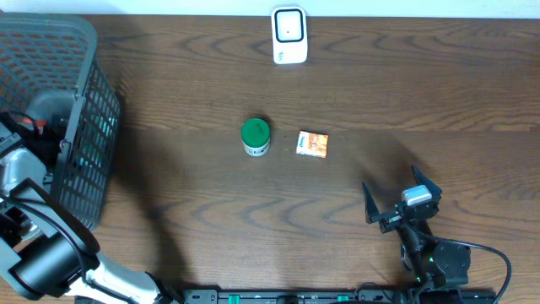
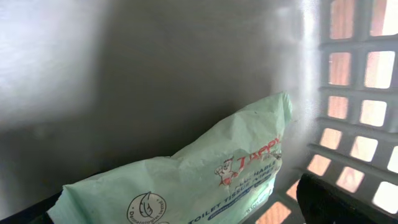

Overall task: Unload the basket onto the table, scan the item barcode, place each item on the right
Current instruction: 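Reach the left gripper into the basket and grasp the mint-green wipes pack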

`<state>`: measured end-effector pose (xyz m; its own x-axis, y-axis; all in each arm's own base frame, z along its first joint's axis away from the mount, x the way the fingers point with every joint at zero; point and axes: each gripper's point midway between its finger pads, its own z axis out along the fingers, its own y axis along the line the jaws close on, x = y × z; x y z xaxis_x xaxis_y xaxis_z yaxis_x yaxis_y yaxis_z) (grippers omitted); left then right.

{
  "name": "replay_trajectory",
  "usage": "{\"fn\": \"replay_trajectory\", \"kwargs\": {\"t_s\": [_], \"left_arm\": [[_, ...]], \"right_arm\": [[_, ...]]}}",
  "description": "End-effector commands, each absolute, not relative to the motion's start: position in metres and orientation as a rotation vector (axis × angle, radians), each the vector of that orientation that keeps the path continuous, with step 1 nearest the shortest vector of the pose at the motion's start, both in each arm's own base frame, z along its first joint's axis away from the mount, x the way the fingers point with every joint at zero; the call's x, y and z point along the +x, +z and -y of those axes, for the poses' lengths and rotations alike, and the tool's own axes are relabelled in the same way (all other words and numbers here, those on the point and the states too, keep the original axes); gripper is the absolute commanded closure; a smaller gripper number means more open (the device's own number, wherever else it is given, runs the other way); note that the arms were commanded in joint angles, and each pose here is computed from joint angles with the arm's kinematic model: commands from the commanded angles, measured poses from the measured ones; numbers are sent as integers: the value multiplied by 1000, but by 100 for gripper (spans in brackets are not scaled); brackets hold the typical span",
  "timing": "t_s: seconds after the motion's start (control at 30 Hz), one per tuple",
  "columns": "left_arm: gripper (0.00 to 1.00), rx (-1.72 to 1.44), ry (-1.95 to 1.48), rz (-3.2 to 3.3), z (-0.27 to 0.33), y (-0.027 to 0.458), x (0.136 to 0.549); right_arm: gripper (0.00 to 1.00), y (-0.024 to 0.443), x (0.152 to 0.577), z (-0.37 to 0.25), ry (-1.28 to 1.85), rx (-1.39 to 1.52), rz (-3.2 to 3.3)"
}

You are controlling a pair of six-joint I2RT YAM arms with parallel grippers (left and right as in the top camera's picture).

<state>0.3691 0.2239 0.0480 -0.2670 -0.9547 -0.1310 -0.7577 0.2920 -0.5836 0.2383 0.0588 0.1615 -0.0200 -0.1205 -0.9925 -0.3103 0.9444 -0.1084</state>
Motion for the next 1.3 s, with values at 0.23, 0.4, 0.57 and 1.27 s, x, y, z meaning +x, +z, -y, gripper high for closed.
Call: {"fn": "replay_trajectory", "kwargs": {"t_s": [0.23, 0.4, 0.57, 1.27], "left_arm": [[27, -1673, -664, -2320, -178, -46, 345], [61, -1636, -664, -2353, -173, -49, 347], [92, -1628, -660, -2342, -176, -46, 349], [93, -1195, -518, -1747, -216, 271, 323]], "right_arm": [[1, 161, 238, -61, 157, -351, -1593], [1, 161, 238, -61, 157, -351, -1593], [1, 161, 238, -61, 157, -352, -1593], [1, 161, 238, -61, 157, -351, -1593]]}}
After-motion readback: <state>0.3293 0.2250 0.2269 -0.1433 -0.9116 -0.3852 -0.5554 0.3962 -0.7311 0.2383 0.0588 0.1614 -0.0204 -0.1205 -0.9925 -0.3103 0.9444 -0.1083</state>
